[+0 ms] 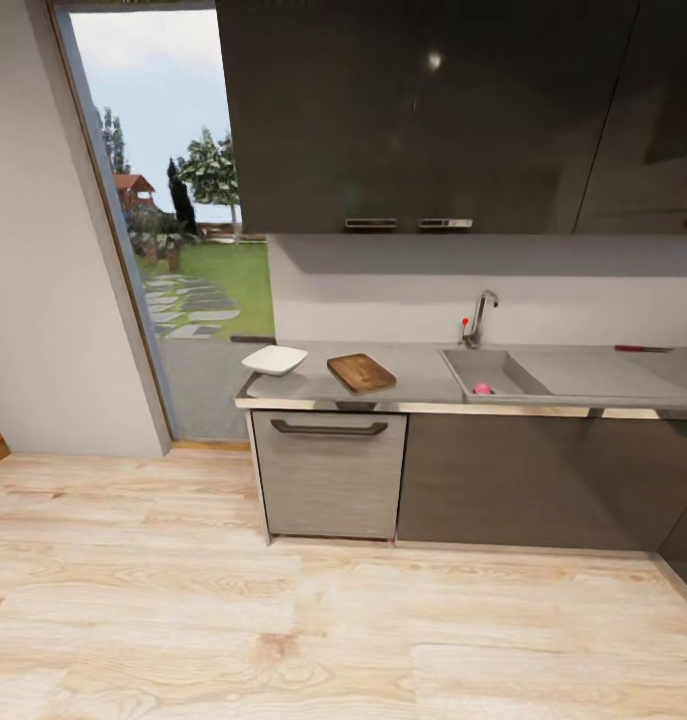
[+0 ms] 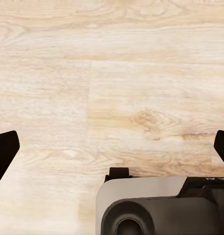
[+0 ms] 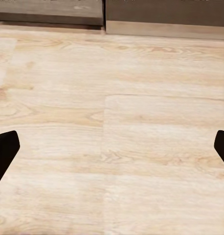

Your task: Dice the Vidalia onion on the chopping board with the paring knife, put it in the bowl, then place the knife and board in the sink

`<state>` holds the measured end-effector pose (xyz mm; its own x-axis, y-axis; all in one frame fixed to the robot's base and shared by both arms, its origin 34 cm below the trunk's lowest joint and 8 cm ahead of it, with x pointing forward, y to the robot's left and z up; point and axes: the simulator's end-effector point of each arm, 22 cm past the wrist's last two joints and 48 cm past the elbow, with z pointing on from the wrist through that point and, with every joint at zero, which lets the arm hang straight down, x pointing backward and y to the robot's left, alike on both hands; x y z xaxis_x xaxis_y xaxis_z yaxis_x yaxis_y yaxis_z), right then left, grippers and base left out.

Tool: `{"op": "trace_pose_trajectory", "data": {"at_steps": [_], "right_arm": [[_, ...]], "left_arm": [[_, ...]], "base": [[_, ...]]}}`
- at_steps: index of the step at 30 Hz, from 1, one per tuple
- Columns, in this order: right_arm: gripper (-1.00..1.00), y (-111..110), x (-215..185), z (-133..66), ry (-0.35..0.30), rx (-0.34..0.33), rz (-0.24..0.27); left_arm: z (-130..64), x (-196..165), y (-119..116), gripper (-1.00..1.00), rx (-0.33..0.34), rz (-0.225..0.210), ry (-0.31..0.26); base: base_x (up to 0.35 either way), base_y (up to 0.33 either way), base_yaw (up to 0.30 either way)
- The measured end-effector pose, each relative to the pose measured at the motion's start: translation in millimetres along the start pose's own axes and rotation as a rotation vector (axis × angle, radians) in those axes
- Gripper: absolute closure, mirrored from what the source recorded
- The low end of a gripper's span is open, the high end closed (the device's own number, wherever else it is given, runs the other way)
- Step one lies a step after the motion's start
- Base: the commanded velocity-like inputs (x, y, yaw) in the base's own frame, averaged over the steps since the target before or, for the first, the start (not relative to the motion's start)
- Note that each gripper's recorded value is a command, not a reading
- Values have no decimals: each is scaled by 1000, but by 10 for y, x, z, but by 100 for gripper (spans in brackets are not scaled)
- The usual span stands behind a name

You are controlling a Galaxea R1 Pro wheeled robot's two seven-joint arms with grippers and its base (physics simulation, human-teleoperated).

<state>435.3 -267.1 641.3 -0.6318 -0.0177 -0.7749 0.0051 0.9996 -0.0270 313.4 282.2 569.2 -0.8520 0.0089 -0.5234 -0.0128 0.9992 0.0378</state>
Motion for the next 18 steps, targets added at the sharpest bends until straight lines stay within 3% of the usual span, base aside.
{"op": "trace_pose_trajectory", "data": {"at_steps": [18], "right_arm": [[-100, -6, -149, -167, 1, 0, 0]], "left_arm": [[-208, -85, 9, -100, 0, 0, 1]], "base": [[0, 0, 0]]}}
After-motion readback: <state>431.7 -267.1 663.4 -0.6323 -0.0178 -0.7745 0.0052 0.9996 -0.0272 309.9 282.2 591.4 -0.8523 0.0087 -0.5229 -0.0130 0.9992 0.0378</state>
